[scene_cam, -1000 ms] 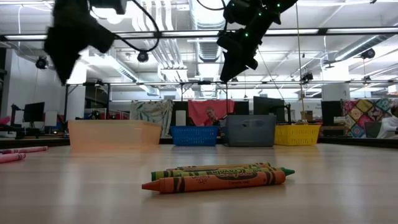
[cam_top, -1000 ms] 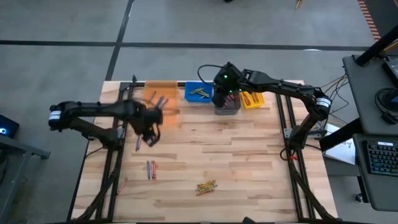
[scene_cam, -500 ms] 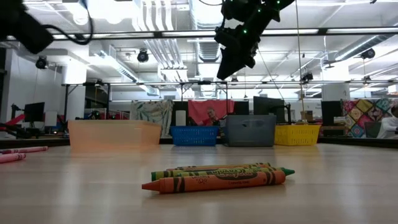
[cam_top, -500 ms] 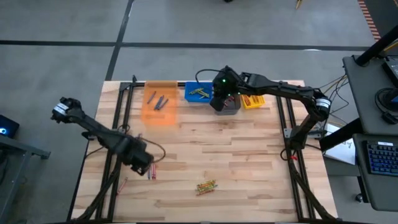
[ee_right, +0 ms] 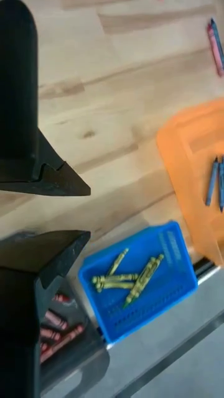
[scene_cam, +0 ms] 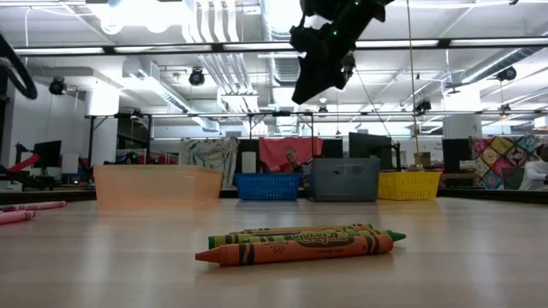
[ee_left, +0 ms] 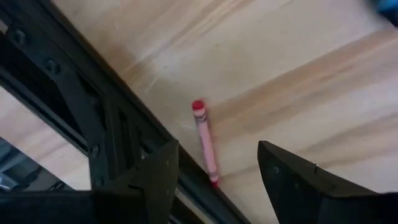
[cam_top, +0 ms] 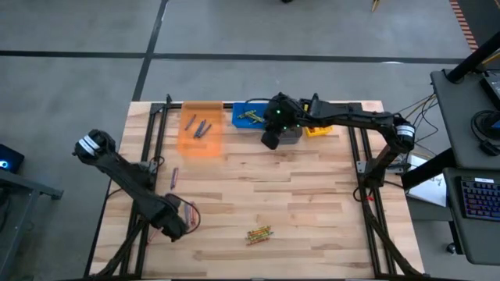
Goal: Sort crayons
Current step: Put the red crayon into the black bin
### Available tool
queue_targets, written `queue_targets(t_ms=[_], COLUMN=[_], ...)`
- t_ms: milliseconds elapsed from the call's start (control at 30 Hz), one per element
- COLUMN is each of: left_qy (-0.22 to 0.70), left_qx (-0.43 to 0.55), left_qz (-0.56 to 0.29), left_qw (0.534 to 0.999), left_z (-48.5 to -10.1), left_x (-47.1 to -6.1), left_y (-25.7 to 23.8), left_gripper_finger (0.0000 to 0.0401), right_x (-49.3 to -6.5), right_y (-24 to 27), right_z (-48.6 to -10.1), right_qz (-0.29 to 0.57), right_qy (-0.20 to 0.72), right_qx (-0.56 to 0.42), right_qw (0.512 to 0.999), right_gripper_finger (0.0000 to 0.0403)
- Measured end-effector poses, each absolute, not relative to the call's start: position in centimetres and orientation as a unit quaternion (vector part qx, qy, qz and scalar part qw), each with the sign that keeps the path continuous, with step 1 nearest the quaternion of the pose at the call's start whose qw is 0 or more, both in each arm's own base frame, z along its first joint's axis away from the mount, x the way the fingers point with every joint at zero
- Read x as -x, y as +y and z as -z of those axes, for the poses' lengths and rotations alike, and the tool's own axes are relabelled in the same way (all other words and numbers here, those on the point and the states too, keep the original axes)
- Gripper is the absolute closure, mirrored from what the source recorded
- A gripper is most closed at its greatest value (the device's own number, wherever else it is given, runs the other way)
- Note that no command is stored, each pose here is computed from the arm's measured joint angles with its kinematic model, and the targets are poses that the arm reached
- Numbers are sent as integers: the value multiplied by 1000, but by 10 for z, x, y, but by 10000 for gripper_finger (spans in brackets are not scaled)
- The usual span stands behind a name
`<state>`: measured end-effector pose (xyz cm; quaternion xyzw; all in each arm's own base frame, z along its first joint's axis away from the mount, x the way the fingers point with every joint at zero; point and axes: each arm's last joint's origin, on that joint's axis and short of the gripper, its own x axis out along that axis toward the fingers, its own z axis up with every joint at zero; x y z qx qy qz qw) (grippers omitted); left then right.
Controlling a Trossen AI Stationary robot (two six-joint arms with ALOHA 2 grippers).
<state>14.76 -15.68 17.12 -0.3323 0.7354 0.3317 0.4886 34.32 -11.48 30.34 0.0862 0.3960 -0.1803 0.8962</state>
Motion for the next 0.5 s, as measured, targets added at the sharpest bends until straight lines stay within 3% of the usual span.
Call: queue_targets(t_ms=[500], left_qy=[752], left_qx=[282], left_qz=[-361], left_qw=[474], left_z=[-136], left_x=[-139], left_y=[-178], left_gripper_finger=[202], right_x=[-354], right_y=[-70], right_z=[-303], right_qz=[128], right_qy=[403], right_qx=[-65], right_qw=[904], right_gripper_finger=[317])
